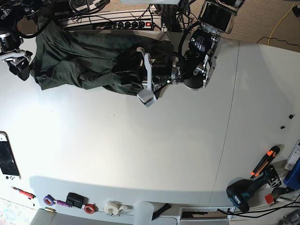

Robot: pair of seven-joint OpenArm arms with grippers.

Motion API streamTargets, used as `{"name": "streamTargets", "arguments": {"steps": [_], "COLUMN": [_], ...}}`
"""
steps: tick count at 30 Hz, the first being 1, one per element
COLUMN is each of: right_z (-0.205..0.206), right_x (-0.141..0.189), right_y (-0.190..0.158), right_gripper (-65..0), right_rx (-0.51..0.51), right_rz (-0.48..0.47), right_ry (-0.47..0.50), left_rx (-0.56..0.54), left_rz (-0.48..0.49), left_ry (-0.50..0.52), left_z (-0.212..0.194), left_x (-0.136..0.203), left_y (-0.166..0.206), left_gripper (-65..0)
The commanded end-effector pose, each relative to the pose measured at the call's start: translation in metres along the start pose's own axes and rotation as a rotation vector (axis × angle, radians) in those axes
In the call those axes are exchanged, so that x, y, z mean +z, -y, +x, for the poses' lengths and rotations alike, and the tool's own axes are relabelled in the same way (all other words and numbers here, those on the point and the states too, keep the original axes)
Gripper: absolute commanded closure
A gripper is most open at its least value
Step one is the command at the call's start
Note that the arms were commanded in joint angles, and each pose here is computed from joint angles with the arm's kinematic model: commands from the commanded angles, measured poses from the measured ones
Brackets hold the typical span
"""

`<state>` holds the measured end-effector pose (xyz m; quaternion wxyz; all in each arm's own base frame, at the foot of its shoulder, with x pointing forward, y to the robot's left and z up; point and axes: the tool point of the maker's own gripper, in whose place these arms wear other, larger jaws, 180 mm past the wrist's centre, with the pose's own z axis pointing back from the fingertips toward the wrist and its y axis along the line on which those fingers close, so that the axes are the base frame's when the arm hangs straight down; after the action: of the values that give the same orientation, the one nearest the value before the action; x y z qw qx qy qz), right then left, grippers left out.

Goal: Layout the t-shirt on the table in an organized manner, then fold the t-shirt properly
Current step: 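Fold the hem end over toward the collar with the left gripper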

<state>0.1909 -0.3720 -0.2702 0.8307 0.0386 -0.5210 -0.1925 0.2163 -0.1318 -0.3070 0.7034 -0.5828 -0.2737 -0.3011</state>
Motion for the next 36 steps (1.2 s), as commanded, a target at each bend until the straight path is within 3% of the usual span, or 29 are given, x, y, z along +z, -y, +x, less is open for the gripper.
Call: {"name": "streamTargets", "arguments": {"steps": [1, 2, 5, 7, 15, 17, 20, 23, 31, 36], "right_z": [0.015, 0.015, 0.016, 0.016, 0.017, 0.017, 0.017, 0.017, 0.017, 0.017], "right_x": [0.003, 0.003, 0.003, 0.003, 0.003, 0.003, 0.003, 0.003, 0.003, 0.003], "right_y": [-0.004, -0.004, -0.004, -0.004, -0.004, -0.004, -0.004, -0.004, -0.004, -0.004], "right_gripper": [-32.0, -32.0, -32.0, -32.0, -32.0, -32.0, -32.0, -32.0, -32.0, -32.0], "right_rx": [0.026, 0.026, 0.026, 0.026, 0.026, 0.026, 0.026, 0.026, 0.026, 0.026], "right_rz": [0.014, 0.014, 0.015, 0.015, 0.014, 0.014, 0.014, 0.014, 0.015, 0.014], "right_ry": [0.051, 0.051, 0.053, 0.055, 0.058, 0.057, 0.058, 0.058, 0.059, 0.058], "left_rx": [-0.035, -0.039, -0.045, -0.022, -0.009, -0.051, -0.063, -0.067, -0.127, -0.128], "left_rz": [-0.036, -0.038, -0.049, -0.047, -0.065, -0.048, 0.029, 0.110, 0.337, 0.357], "left_ry": [0.063, 0.062, 0.064, 0.066, 0.062, 0.083, 0.123, 0.122, -0.015, -0.084], "left_z": [0.021, 0.021, 0.021, 0.021, 0.022, 0.029, 0.041, 0.040, 0.014, 0.002], "left_x": [-0.001, -0.001, -0.003, -0.007, -0.005, 0.006, 0.031, 0.057, 0.087, 0.089], "left_y": [0.009, 0.009, 0.012, 0.014, 0.016, 0.011, -0.007, -0.027, -0.071, -0.075], "left_gripper": [0.0, -2.8, -31.6, -36.3, -33.9, -26.0, 0.0, 0.0, 0.0, 0.0]}}
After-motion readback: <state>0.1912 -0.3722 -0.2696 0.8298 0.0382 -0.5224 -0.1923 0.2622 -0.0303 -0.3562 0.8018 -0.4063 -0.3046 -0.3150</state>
